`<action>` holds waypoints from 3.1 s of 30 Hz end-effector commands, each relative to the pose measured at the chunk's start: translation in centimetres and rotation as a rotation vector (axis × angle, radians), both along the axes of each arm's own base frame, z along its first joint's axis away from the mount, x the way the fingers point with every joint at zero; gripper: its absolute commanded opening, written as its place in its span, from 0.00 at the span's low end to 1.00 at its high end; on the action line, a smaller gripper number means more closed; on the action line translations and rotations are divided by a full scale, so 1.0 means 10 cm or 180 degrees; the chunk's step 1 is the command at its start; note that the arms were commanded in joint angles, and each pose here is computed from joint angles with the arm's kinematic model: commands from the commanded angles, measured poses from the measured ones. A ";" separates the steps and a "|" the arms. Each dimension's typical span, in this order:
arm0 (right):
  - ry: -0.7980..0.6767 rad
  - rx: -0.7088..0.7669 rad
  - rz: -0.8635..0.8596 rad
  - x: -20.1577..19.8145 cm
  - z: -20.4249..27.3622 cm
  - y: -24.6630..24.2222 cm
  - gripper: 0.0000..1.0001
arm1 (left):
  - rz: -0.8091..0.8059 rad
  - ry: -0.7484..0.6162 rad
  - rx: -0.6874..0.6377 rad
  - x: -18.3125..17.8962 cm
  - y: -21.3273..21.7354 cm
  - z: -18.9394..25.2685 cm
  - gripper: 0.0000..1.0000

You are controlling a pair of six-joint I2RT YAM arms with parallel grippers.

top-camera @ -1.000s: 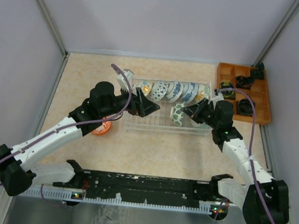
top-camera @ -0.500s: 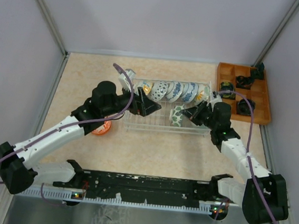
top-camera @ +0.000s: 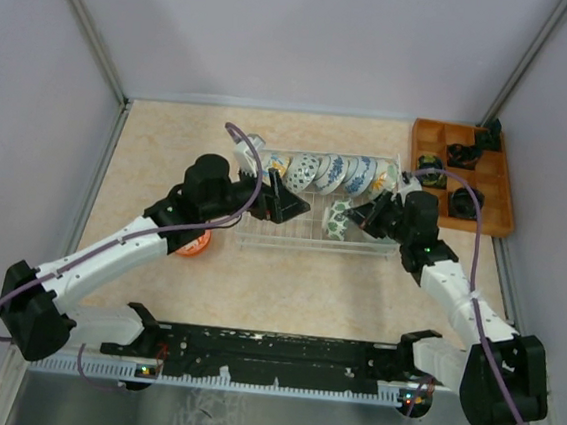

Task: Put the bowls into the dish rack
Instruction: Place the bowl in the dish rack.

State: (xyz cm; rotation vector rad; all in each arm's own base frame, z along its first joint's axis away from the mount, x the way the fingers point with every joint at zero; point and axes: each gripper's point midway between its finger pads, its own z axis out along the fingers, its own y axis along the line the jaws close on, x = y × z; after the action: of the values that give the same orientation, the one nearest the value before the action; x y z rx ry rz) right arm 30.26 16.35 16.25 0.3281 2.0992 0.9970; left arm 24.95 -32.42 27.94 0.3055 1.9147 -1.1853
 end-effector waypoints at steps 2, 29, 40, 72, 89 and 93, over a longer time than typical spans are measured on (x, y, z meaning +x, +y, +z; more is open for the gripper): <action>0.0137 -0.0396 -0.0126 -0.03 -0.14 -0.18 0.04 | -0.0076 -0.0174 -0.0157 0.00 -0.08 0.25 1.00; 0.0160 -0.1117 -0.0473 -0.06 -0.10 -0.59 0.35 | -0.0183 -0.0043 -0.0041 0.01 -0.29 0.09 1.00; -0.0177 -0.1002 -0.0464 -0.10 0.30 -0.57 0.43 | -0.0230 0.0012 0.0028 0.04 -0.40 -0.03 1.00; -0.0721 -0.0465 0.1123 -1.10 0.58 -0.02 0.99 | 0.0636 0.0241 0.0899 0.40 -0.02 -0.23 1.00; -0.0827 -0.0410 0.1262 -1.14 0.65 0.11 0.99 | 0.0696 0.0319 0.1036 0.65 -0.35 -0.43 1.00; -0.0801 -0.0428 0.1299 -1.18 0.63 0.11 0.99 | 0.0711 0.0299 0.0952 0.59 -0.33 -0.41 1.00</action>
State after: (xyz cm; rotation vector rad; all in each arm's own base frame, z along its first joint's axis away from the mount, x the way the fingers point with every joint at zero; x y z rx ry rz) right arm 18.47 17.30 21.28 -0.2478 2.0752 1.0646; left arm 31.05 -35.35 21.93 0.2078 2.2128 -0.7334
